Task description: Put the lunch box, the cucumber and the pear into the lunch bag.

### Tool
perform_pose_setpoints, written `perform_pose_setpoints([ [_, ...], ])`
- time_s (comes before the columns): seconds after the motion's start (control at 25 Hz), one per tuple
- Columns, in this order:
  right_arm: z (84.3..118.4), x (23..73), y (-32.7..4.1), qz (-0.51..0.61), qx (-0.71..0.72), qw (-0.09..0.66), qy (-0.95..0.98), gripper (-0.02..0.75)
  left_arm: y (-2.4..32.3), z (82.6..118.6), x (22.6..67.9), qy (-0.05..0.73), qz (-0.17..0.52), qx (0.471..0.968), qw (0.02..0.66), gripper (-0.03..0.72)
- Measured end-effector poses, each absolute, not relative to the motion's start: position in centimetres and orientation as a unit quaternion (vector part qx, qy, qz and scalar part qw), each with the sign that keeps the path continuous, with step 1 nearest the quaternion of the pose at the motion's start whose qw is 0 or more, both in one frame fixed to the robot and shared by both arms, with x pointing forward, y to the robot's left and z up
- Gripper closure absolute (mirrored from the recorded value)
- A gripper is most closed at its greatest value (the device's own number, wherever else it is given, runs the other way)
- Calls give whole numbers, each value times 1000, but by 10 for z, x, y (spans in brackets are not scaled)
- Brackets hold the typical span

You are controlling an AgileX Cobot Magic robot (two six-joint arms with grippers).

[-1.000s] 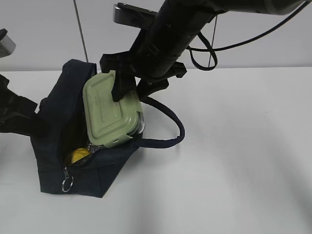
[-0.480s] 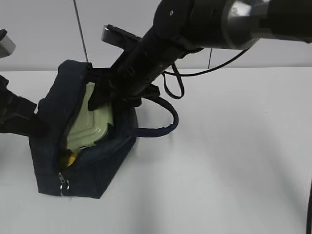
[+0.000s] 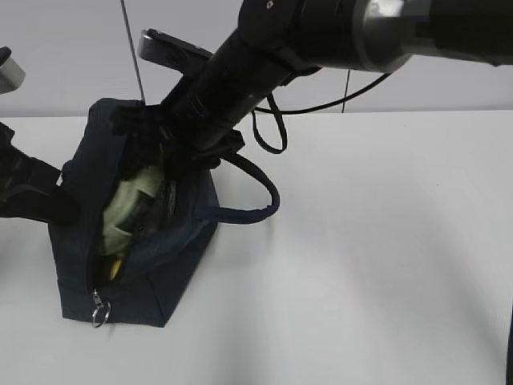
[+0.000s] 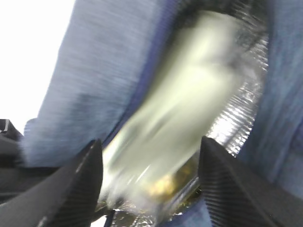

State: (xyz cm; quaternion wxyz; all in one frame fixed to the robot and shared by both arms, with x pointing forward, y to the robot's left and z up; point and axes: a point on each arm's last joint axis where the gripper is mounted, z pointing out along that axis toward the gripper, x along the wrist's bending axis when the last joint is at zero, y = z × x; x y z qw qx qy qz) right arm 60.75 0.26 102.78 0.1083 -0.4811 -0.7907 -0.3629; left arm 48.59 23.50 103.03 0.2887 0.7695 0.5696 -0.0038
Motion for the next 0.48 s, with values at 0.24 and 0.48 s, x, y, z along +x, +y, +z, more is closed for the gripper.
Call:
perform_pose_setpoints([
  [0.24,1056,608,5,-374,-446,102,-807,238,235,1030,486,569,-3,770,289,686],
  [0.48,1075,608,0,-350,-428,76,-830,234,235,1030,486,569,-3,770,289,686],
])
